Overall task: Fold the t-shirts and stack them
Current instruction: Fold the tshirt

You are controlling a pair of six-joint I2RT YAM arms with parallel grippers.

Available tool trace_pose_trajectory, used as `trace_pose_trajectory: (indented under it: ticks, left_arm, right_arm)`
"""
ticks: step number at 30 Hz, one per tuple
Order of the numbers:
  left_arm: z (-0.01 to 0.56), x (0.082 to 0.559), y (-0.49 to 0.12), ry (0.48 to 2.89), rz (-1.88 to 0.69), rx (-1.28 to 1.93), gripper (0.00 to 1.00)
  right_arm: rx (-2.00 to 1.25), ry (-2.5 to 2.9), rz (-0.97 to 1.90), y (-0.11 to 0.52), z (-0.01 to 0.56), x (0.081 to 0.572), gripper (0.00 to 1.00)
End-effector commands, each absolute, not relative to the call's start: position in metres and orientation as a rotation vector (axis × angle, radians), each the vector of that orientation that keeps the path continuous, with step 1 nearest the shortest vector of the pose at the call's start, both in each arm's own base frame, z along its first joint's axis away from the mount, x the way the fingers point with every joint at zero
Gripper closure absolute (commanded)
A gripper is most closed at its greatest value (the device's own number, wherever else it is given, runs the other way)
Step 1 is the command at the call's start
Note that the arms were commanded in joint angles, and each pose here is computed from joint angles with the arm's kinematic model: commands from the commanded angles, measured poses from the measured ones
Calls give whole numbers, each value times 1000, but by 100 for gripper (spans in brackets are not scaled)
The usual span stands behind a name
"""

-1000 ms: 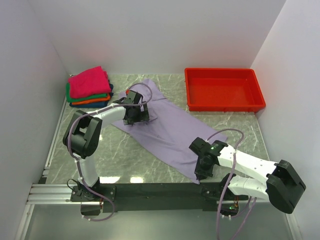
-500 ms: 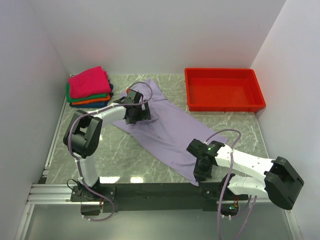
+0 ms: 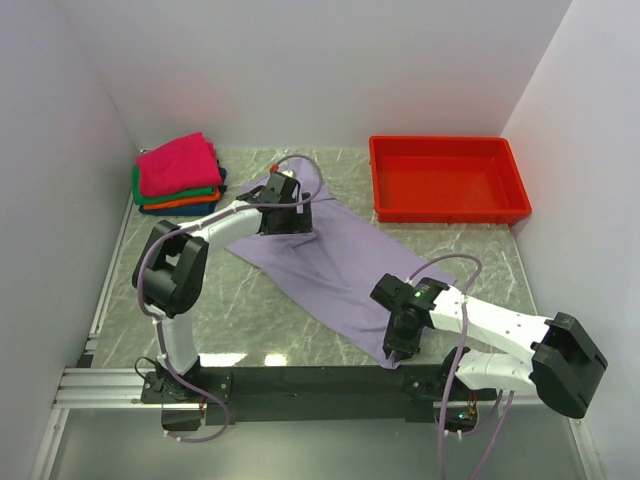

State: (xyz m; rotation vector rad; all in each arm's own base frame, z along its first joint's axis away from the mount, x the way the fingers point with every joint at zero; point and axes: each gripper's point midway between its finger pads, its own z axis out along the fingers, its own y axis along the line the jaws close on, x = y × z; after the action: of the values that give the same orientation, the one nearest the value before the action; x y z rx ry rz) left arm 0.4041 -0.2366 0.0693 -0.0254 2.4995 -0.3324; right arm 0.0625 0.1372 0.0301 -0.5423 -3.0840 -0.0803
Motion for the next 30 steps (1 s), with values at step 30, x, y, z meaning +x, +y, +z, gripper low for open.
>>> trace_pose_trajectory:
  ticks: [30]
  left_arm:
    - [40,401,-234,2563,-320,9,1]
  right_arm:
    - [-574,-3065,-28,131,28,54,67]
